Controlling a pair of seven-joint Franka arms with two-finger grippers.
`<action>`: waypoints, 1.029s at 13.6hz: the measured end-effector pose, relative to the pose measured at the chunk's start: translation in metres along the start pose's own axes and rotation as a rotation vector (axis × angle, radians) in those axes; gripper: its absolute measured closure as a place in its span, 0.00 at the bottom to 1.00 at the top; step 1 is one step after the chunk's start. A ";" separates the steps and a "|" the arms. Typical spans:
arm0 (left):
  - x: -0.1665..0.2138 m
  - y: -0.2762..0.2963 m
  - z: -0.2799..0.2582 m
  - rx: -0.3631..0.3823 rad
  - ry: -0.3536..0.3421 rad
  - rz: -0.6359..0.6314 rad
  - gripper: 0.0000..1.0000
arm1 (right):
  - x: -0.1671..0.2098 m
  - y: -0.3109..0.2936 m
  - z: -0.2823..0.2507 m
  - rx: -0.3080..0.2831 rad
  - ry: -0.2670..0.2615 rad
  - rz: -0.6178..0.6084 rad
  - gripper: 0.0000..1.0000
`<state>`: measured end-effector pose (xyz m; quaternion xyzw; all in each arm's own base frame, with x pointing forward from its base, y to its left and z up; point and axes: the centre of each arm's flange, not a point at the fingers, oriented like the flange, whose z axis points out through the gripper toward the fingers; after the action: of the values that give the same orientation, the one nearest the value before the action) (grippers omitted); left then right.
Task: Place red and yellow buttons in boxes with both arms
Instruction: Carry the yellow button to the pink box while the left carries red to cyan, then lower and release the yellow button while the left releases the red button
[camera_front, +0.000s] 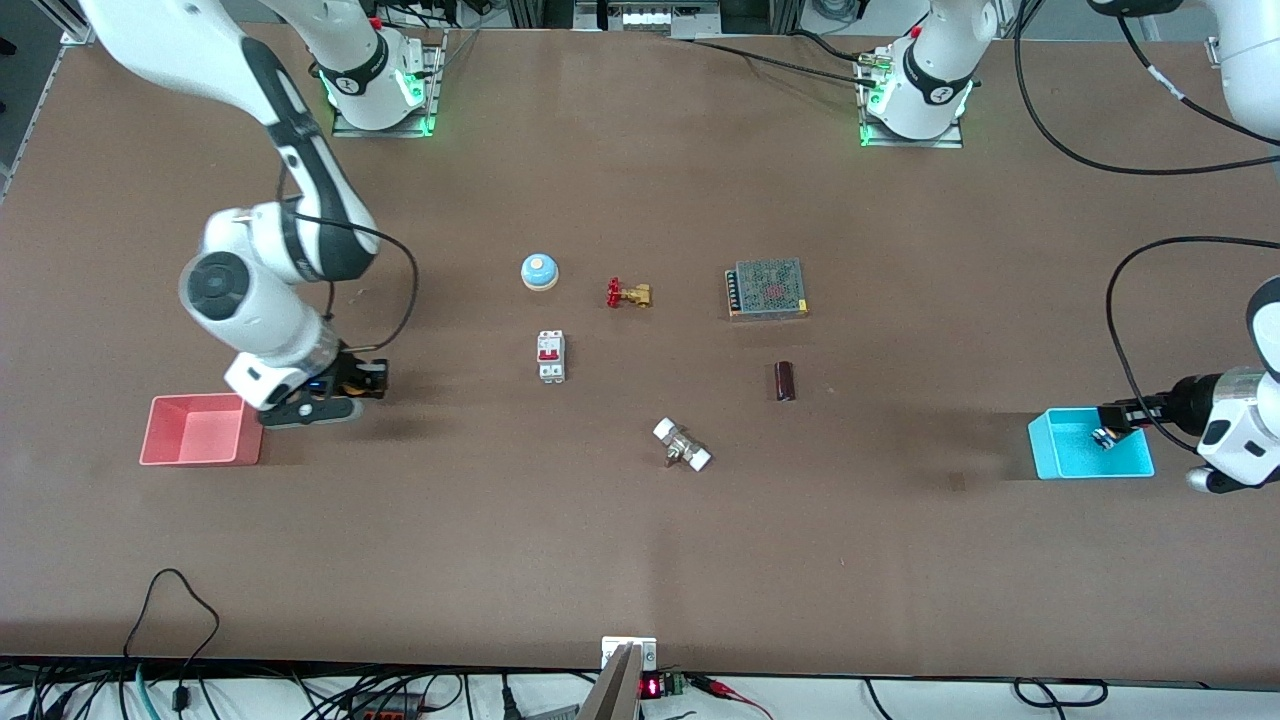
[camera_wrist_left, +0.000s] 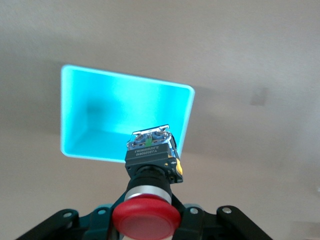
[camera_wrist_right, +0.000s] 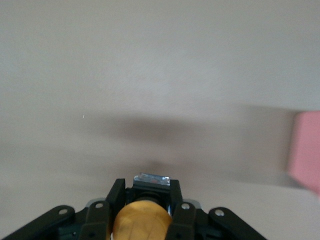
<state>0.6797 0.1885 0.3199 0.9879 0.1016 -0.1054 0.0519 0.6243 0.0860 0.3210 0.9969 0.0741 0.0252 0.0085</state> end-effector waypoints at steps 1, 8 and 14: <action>0.004 -0.008 0.005 0.001 0.003 0.016 0.74 | 0.004 0.022 -0.033 0.000 -0.003 -0.011 0.59; 0.020 -0.021 0.050 0.025 0.004 0.127 0.73 | -0.008 0.223 -0.063 -0.021 0.034 -0.171 0.59; 0.023 -0.031 0.073 0.074 -0.034 0.162 0.73 | 0.016 0.242 0.010 -0.035 0.137 -0.170 0.59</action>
<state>0.6810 0.2137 0.2417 0.9921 0.0163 -0.1214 0.0257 0.6763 -0.1511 0.3164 0.9826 0.1582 0.0940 0.0232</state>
